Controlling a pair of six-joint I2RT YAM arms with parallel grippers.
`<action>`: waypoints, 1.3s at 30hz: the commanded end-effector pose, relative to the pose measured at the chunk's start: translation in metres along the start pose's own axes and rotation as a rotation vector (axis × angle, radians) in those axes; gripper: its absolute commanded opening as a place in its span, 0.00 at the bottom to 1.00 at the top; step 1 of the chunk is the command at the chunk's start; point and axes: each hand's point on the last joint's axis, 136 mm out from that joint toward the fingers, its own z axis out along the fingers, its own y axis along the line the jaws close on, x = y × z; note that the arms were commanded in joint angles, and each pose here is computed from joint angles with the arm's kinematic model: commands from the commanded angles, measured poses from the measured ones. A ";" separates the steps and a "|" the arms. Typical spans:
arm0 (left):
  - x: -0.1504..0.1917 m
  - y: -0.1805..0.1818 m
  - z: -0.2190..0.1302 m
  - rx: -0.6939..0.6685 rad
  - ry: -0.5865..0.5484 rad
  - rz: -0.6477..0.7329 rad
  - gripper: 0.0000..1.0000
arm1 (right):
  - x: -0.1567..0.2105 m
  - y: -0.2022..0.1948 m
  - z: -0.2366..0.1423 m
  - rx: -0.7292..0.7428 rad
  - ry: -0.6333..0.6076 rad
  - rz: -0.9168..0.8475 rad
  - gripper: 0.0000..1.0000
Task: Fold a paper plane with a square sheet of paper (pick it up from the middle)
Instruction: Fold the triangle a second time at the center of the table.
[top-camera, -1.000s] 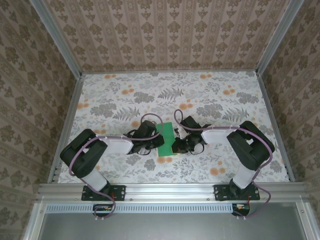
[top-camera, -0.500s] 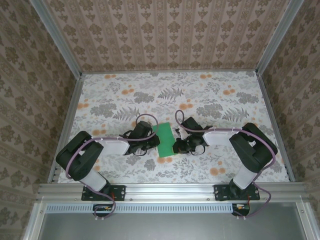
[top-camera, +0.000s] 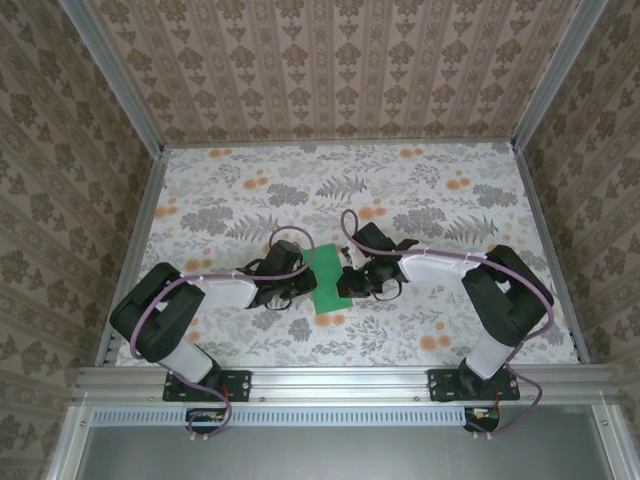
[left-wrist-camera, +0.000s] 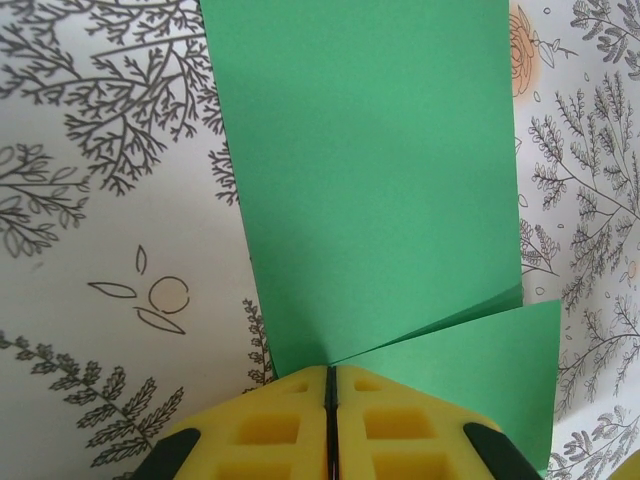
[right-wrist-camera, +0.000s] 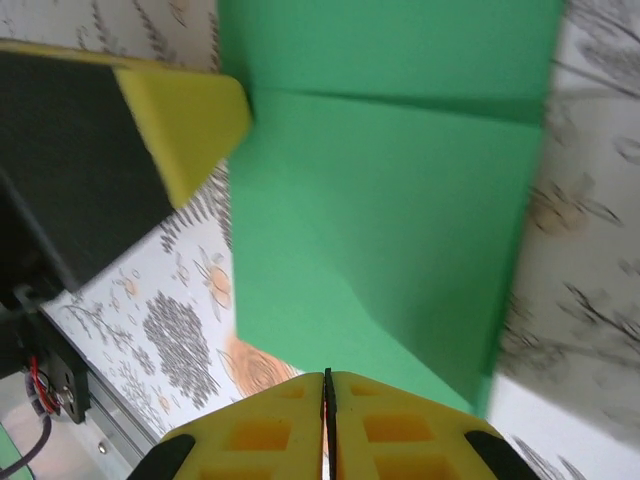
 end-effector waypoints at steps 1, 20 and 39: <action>0.013 0.030 0.002 -0.119 0.045 0.003 0.11 | 0.000 0.001 0.011 0.041 0.040 0.010 0.11; 0.023 0.054 -0.003 -0.234 0.075 -0.045 0.10 | 0.008 -0.029 0.040 0.117 0.108 0.048 0.09; 0.027 0.063 -0.001 -0.258 0.100 -0.051 0.09 | 0.047 -0.056 0.005 -0.064 0.059 0.169 0.10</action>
